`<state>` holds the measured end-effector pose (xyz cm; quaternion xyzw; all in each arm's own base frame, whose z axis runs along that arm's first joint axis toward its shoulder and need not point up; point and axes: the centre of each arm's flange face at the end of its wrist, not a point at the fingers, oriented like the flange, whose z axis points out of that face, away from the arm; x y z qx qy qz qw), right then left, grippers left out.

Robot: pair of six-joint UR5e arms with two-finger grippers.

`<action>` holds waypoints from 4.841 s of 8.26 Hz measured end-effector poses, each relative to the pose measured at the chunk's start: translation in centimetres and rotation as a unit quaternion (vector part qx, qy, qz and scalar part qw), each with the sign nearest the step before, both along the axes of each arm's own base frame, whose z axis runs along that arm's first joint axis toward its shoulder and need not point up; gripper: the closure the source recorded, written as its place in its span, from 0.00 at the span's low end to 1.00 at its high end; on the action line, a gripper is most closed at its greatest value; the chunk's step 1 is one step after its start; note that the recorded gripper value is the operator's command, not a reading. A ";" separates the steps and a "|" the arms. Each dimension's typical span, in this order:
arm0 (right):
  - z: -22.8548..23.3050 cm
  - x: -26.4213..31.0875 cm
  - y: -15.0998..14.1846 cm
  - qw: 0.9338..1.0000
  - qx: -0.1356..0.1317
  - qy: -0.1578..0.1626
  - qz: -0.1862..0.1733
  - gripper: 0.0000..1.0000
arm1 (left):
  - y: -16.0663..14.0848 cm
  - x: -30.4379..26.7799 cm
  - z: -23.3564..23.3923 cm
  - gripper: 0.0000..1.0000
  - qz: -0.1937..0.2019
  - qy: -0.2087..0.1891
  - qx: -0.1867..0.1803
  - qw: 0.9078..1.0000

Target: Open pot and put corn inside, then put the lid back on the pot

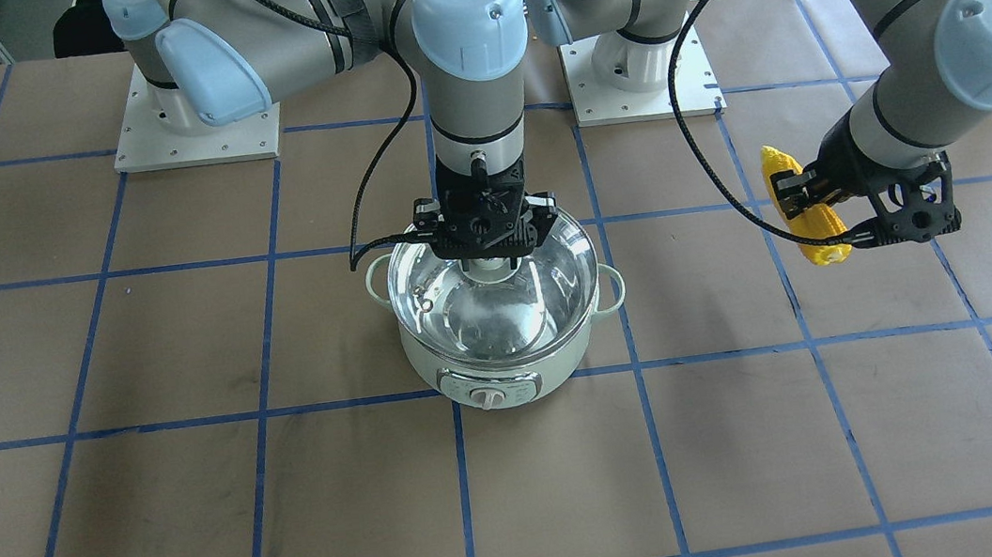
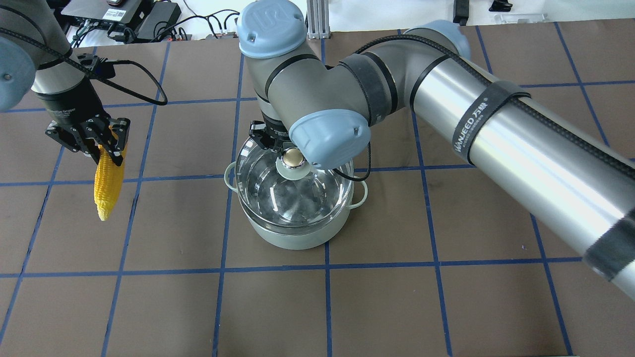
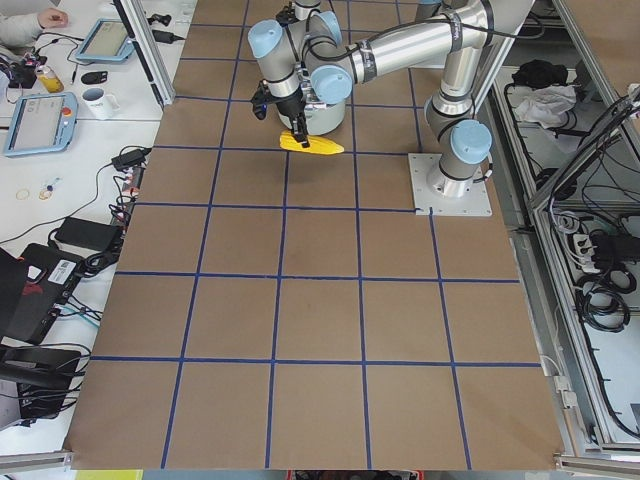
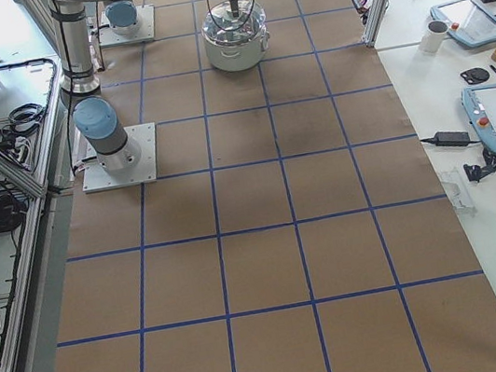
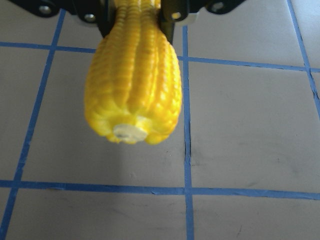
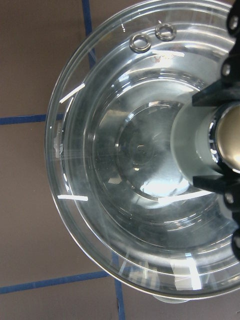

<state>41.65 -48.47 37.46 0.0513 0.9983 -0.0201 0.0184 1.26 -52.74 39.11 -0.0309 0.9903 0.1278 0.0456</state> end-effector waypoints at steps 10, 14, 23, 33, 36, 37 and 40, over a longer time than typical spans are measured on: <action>14.9 -26.5 0.9 0.999 0.033 0.020 0.038 0.74 | 4.1 -20.5 3.9 1.00 -0.008 0.050 -0.072 0.996; 14.8 -26.9 1.0 0.998 0.038 0.018 0.040 0.74 | 4.0 -27.6 1.4 1.00 -0.062 0.066 -0.094 0.991; 14.8 -26.9 1.1 0.998 0.039 0.015 0.040 0.74 | 0.5 -30.1 -7.4 0.00 -0.067 0.080 -0.052 0.993; 13.9 -24.3 0.6 0.998 0.039 0.015 0.037 0.74 | -1.8 -20.5 4.9 0.00 -0.063 -0.002 -0.099 0.993; 8.9 -12.5 -0.4 0.999 0.022 0.018 0.044 0.74 | -0.7 -15.6 10.0 0.00 -0.065 -0.002 -0.131 0.989; 7.1 -9.0 -0.1 0.999 0.017 0.017 0.036 0.74 | -0.4 -15.1 10.6 0.00 -0.065 -0.007 -0.136 0.988; 3.7 -2.9 0.5 1.000 0.005 0.008 0.021 0.74 | 0.1 -14.9 11.1 0.00 -0.065 -0.011 -0.142 0.988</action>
